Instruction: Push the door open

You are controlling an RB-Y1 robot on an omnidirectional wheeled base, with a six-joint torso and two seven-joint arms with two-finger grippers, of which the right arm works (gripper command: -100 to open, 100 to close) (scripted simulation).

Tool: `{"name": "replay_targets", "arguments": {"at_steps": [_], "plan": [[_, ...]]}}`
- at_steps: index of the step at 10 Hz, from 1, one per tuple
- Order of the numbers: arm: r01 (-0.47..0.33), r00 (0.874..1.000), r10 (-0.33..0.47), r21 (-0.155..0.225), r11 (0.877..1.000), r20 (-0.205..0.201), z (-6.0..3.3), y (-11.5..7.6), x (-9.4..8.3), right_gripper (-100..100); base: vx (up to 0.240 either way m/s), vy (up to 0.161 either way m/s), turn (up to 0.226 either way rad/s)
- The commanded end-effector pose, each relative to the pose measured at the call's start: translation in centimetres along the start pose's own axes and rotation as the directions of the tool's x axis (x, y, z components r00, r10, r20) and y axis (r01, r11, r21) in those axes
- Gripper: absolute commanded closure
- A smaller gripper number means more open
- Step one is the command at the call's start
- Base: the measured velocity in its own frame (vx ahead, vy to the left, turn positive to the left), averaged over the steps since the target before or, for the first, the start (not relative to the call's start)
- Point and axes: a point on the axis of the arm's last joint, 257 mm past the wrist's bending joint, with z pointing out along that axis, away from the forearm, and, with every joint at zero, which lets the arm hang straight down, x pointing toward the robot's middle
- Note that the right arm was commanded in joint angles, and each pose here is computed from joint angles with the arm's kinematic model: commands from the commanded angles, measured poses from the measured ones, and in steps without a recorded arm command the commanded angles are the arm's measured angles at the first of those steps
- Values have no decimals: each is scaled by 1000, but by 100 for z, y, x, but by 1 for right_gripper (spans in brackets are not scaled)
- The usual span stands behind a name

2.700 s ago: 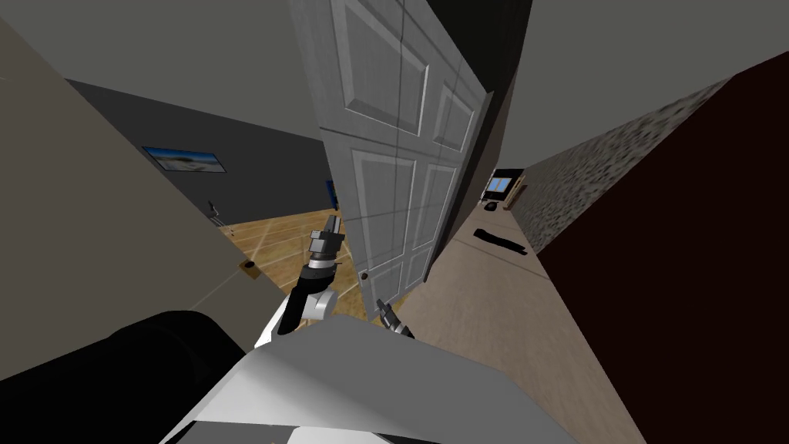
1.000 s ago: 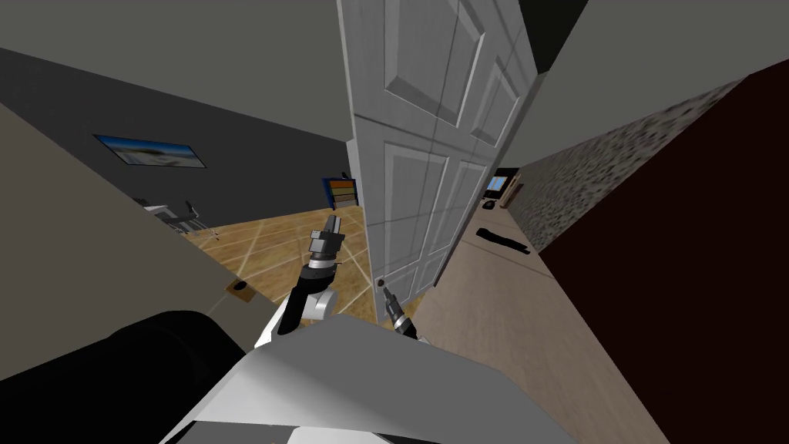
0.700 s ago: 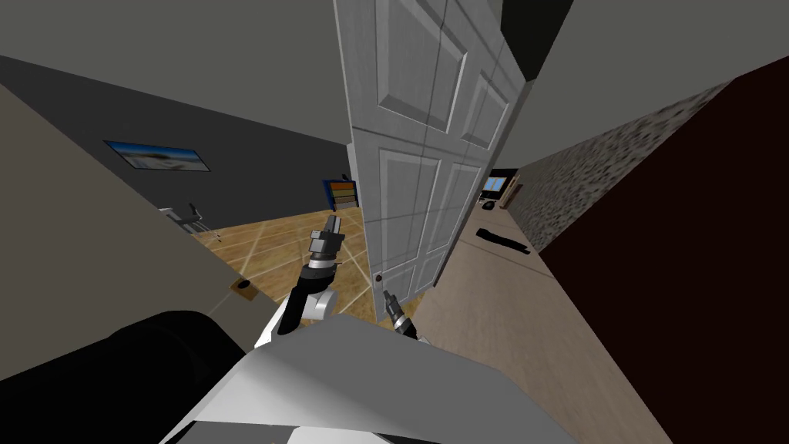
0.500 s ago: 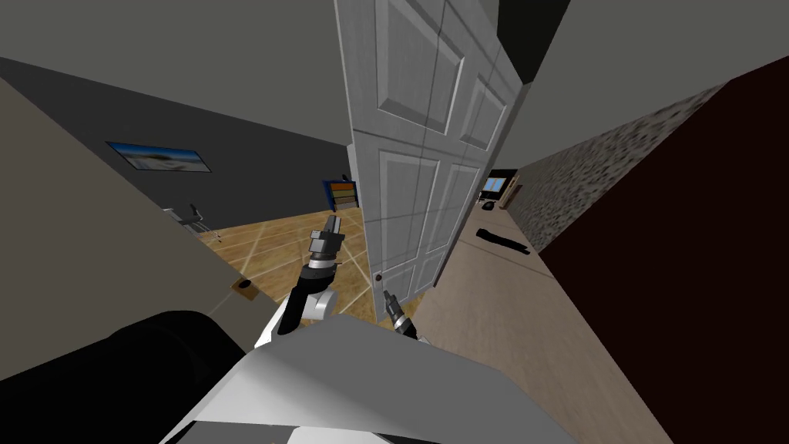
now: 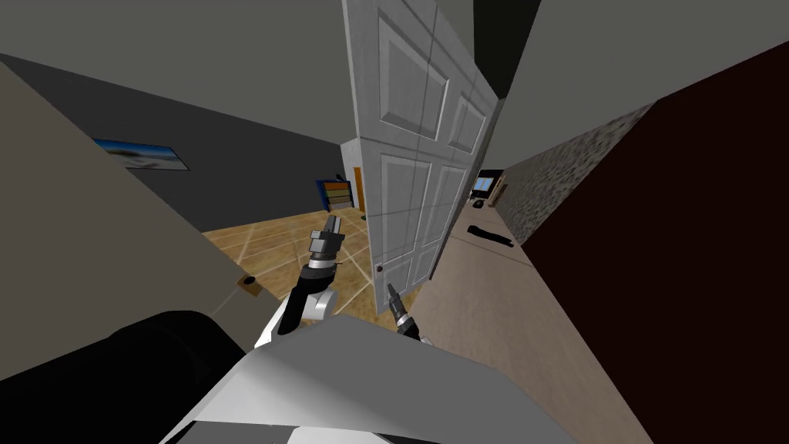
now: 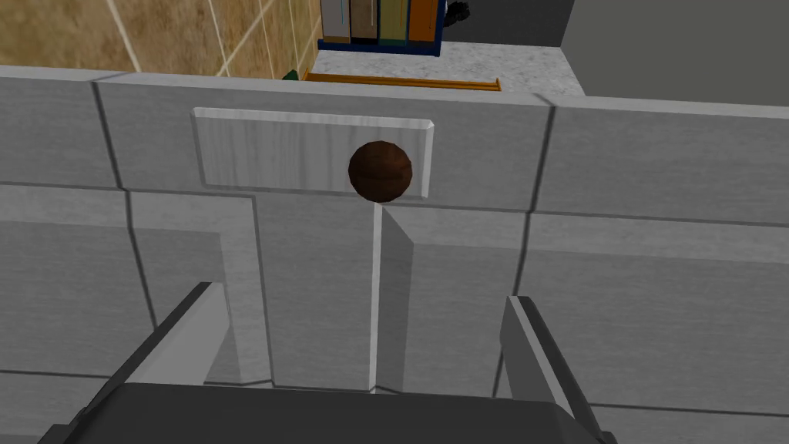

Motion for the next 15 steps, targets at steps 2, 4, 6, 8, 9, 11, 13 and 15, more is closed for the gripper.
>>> {"name": "replay_targets", "arguments": {"at_steps": [2, 4, 6, 8, 9, 11, 13, 15], "plan": [[14, 1000, -14, 11, 1000, 7, -31, -43, -90, -100, 104, 108, 28], [19, 1000, -19, 14, 1000, 12, -23, -48, -127, -100, 163, 146, 24], [14, 1000, -14, 8, 1000, 18, 31, -17, -121, -100, 180, 145, 31], [11, 1000, -11, 6, 1000, 19, 37, -13, -107, -100, 114, 96, 15], [11, 1000, -11, 6, 1000, 19, 37, -13, -107, 100, -6, -5, -8], [11, 1000, -11, 6, 1000, 19, 37, -13, -107, 100, -17, -20, 3], [11, 1000, -11, 6, 1000, 19, 37, -13, -107, 100, -16, -13, -3], [17, 999, -17, 9, 1000, 37, 22, -24, -215, 100, 17, 29, -11]]}}
